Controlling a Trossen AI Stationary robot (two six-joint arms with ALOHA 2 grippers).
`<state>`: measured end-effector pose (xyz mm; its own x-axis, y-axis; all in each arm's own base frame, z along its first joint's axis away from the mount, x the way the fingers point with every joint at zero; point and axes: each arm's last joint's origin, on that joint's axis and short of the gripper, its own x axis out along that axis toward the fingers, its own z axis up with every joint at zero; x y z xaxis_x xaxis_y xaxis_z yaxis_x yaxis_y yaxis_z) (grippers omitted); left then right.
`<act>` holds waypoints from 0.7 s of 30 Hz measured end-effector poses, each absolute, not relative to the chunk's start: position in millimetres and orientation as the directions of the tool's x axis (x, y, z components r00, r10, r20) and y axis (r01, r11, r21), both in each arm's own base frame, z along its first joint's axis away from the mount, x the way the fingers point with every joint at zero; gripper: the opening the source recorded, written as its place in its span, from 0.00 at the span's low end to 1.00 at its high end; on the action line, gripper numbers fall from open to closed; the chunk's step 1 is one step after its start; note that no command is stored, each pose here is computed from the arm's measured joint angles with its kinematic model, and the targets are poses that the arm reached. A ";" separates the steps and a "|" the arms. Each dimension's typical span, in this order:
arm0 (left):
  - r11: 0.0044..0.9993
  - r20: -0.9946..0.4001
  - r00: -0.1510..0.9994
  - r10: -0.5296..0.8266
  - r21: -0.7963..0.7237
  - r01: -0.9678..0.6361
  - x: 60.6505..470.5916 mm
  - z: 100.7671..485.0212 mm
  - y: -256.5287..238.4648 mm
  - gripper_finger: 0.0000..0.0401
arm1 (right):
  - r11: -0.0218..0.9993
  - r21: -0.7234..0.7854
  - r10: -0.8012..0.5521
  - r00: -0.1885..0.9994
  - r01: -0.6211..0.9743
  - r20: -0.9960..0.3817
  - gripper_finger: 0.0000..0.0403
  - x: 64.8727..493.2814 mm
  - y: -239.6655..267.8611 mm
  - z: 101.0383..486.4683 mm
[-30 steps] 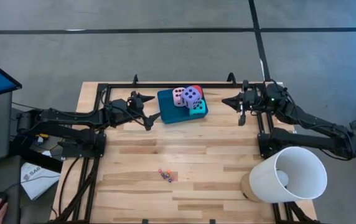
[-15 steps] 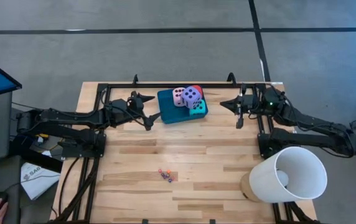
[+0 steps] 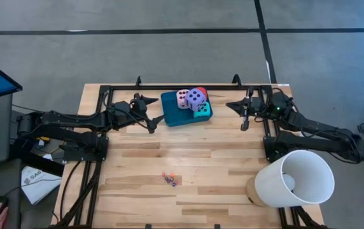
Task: Pick & Place Dice
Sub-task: Put the left small red dice into the blue bin
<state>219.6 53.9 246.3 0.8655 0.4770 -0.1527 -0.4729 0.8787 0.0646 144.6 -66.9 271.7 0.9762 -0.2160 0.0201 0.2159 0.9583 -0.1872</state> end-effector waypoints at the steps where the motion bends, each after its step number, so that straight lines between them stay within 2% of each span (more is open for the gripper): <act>1: 0.879 -0.153 0.866 0.477 0.065 -0.473 219.6 246.3 53.9 0.99 | 0.958 -0.188 -0.216 0.976 0.216 0.023 0.00 144.0 -66.7 272.2; 21: 0.880 -0.153 0.866 0.475 0.064 -0.471 219.6 246.3 53.8 0.99 | 0.962 -0.170 -0.213 0.977 0.214 0.023 0.00 144.0 -66.1 272.2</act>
